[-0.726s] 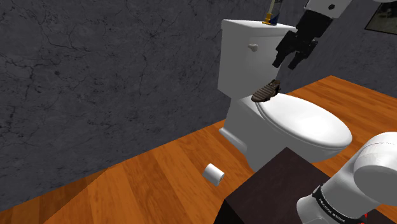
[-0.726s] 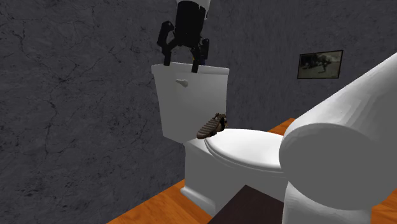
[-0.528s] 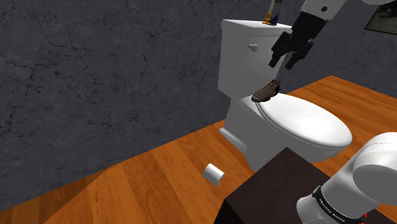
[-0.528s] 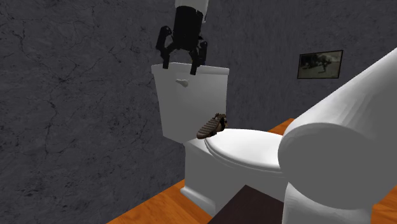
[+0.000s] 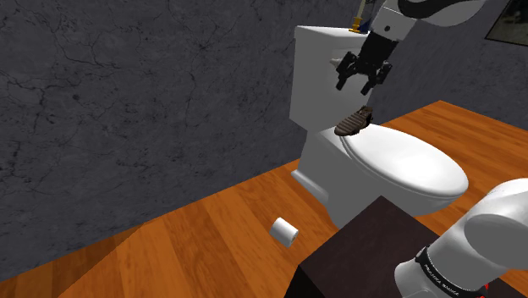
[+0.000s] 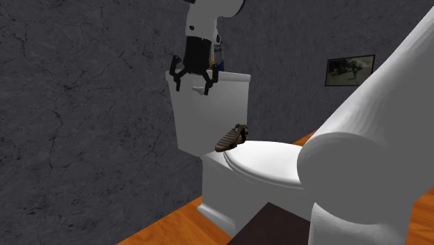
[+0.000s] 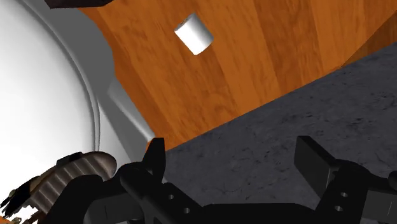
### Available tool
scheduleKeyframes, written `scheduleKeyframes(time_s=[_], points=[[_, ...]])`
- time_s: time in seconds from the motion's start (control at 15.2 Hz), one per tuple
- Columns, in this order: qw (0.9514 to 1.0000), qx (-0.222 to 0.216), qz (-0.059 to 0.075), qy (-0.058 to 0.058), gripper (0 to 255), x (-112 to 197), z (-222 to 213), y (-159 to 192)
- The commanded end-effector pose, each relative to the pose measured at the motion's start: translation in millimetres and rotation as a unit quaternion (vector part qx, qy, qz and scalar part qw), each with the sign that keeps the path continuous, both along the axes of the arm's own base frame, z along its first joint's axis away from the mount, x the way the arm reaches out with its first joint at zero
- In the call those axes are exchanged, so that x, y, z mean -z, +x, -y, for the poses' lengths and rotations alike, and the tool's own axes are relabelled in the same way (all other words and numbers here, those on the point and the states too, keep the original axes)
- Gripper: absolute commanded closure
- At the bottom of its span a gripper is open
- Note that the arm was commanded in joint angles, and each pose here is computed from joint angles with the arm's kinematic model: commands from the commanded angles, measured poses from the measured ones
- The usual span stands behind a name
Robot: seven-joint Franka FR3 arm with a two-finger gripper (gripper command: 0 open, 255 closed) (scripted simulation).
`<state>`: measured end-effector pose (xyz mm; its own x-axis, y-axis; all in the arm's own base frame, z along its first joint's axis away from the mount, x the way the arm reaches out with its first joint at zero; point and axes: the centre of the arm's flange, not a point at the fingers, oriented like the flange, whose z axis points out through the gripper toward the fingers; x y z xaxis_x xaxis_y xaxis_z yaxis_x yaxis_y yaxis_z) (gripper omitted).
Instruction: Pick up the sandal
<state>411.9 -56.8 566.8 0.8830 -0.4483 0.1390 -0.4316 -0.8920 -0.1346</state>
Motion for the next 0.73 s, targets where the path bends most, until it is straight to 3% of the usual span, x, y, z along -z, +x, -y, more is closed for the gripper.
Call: scheduleKeyframes(time_s=[0.0, 0.33, 0.66], points=[[0.9994, 0.034, 0.001, -0.003, 0, 10, 14, 21], [0.9931, 0.117, 0.002, -0.009, 0, 35, 52, 62], [0.9799, 0.199, 0.003, -0.015, 0, 59, 96, 96]])
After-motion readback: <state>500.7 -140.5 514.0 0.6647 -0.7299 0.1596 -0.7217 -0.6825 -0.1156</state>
